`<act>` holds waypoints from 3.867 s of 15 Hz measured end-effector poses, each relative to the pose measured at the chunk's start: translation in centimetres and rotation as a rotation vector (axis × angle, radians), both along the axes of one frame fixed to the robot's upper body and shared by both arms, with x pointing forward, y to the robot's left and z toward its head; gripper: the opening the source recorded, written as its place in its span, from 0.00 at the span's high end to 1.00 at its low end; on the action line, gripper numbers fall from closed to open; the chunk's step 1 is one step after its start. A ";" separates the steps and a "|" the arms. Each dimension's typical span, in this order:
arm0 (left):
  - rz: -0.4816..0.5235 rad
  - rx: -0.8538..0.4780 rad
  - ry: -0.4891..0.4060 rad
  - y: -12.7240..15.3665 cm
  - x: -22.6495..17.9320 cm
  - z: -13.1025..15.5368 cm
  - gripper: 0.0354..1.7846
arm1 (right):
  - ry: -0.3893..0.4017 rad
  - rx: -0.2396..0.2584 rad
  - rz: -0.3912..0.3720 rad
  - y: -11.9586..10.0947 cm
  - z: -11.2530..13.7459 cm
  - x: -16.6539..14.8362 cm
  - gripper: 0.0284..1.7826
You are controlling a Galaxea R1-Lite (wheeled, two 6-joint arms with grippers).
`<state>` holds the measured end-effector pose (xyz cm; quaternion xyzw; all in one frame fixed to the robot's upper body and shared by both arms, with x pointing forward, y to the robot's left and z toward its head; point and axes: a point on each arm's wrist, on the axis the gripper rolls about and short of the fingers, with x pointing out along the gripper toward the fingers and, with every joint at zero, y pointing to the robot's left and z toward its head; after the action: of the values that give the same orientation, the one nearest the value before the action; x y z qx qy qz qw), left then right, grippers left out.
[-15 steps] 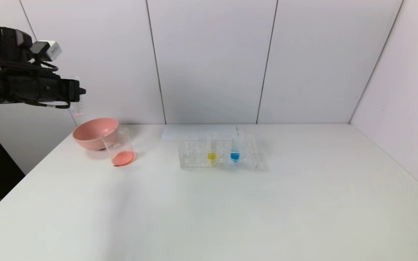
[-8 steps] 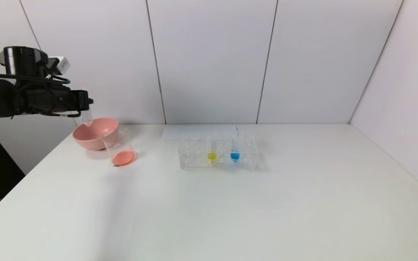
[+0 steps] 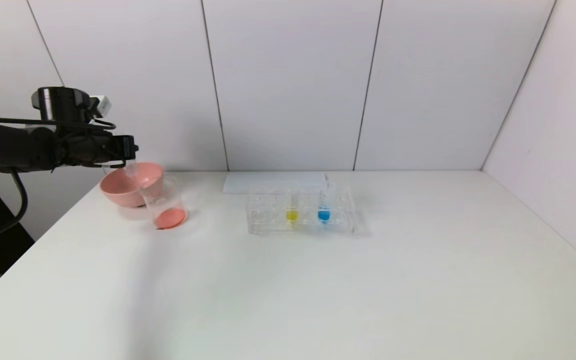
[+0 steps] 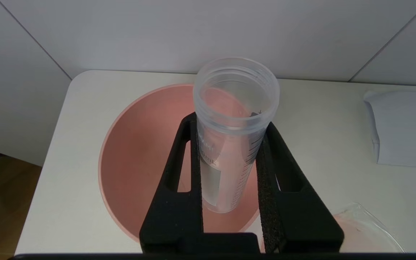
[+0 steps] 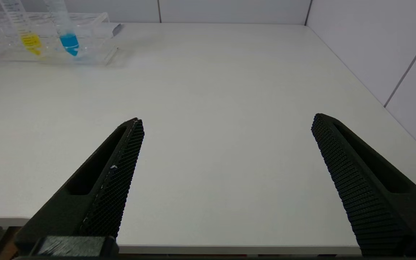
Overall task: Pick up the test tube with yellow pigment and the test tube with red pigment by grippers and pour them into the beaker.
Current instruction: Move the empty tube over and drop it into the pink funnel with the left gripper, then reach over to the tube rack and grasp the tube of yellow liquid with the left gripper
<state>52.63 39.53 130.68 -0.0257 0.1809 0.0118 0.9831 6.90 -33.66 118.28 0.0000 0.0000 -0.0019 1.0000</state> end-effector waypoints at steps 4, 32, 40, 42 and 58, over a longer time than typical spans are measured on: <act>0.014 -0.006 0.021 0.8 1.6 -1.8 0.77 | 0.000 0.000 0.000 0.0 0.0 0.0 0.05; 0.064 -0.016 0.048 3.6 3.8 -4.7 0.77 | 0.000 0.000 0.000 0.0 0.0 0.0 0.05; 0.070 -0.020 0.051 3.9 3.9 -4.9 0.74 | 0.000 0.000 0.000 0.0 0.0 0.0 0.05; 0.068 -0.018 0.049 3.9 3.9 -4.9 0.66 | 0.000 0.000 0.000 0.0 0.0 0.0 0.05; 0.060 0.018 -0.076 2.8 0.5 2.0 0.01 | 0.000 0.000 0.000 0.0 0.0 0.0 0.05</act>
<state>53.12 42.32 132.70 -0.0229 0.1422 0.0418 0.9887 6.90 -33.66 118.28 0.0000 0.0000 -0.0021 1.0000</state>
